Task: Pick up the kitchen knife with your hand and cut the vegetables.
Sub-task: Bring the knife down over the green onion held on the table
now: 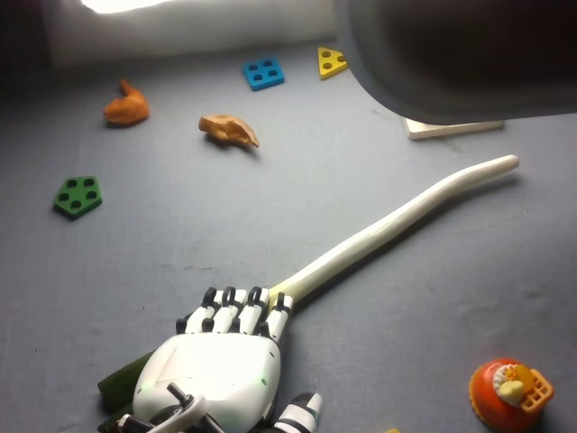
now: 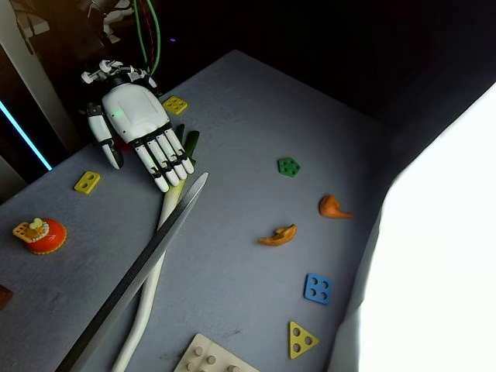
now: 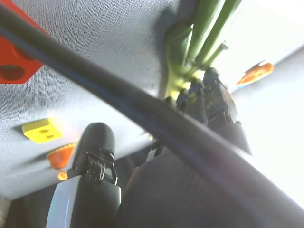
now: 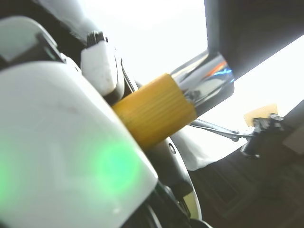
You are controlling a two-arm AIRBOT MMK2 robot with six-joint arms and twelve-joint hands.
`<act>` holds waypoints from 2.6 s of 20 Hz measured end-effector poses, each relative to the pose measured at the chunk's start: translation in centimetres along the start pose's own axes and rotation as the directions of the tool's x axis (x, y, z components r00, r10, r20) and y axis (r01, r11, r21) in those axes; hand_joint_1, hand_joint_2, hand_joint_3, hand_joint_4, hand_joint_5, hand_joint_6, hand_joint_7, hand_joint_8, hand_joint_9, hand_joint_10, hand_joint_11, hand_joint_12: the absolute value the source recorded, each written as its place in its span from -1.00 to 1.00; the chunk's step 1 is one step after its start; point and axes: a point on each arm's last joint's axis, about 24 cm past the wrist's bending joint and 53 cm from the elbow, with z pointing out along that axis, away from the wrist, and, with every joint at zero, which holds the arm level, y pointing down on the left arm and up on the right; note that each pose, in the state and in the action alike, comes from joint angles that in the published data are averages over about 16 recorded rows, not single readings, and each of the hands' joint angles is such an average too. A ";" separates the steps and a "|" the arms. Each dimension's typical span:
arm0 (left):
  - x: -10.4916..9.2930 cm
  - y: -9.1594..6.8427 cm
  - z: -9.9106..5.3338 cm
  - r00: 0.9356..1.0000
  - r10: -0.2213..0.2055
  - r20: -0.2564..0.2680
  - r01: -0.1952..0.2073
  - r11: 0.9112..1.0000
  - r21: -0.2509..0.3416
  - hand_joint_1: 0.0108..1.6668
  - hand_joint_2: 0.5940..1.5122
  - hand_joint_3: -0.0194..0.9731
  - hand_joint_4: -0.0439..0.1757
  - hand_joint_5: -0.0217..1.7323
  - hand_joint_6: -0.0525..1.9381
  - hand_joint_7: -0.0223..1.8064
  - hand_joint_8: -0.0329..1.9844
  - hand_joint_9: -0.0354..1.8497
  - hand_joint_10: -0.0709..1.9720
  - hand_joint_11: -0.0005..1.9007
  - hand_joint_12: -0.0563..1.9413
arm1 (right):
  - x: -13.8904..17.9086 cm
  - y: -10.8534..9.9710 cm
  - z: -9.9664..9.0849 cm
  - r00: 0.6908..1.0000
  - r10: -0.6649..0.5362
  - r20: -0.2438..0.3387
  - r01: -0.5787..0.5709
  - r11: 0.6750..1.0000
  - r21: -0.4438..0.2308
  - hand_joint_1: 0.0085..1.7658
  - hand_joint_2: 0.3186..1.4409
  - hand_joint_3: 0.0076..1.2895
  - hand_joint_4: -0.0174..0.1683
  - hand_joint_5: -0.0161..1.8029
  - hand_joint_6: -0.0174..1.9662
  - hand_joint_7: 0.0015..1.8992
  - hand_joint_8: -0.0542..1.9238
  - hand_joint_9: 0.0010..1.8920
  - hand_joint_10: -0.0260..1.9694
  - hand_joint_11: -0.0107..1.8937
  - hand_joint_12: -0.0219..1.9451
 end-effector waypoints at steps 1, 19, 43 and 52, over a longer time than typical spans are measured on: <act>0.0 0.0 0.0 1.000 0.000 0.000 0.000 1.000 0.000 -0.67 0.85 -0.95 -0.57 -0.95 -0.94 -0.99 -0.98 -0.97 -0.94 -0.98 -0.96 | 0.2 0.0 -0.1 1.000 0.000 -0.007 0.000 1.000 0.003 0.78 -0.36 0.40 0.97 0.57 0.94 0.59 0.95 0.66 0.83 0.68 0.87; 0.0 0.0 -0.1 1.000 -0.001 -0.002 0.001 1.000 0.001 -0.66 0.83 -0.96 -0.57 -0.95 -0.94 -0.99 -0.98 -0.97 -0.94 -0.98 -0.96 | 1.1 1.9 -0.3 0.998 -0.059 -0.023 0.059 0.998 -0.002 0.77 -0.36 0.39 0.97 0.48 0.94 0.59 0.95 0.66 0.83 0.68 0.87; 0.0 0.0 -0.1 1.000 0.000 -0.006 0.000 1.000 0.002 -0.63 0.83 -0.96 -0.58 -0.95 -0.94 -0.99 -0.98 -0.97 -0.94 -0.98 -0.96 | 2.1 3.4 -4.9 0.964 -0.165 0.210 0.142 0.982 0.124 0.77 -0.38 0.44 0.97 0.52 0.94 0.60 0.95 0.66 0.83 0.68 0.87; 0.0 0.0 -0.1 1.000 -0.001 -0.006 0.001 1.000 0.002 -0.62 0.83 -0.97 -0.58 -0.95 -0.94 -0.99 -0.98 -0.97 -0.94 -0.98 -0.96 | 5.2 4.1 -6.7 0.947 -0.205 0.247 0.158 0.967 0.198 0.77 -0.38 0.43 0.97 0.50 0.94 0.60 0.94 0.66 0.83 0.68 0.87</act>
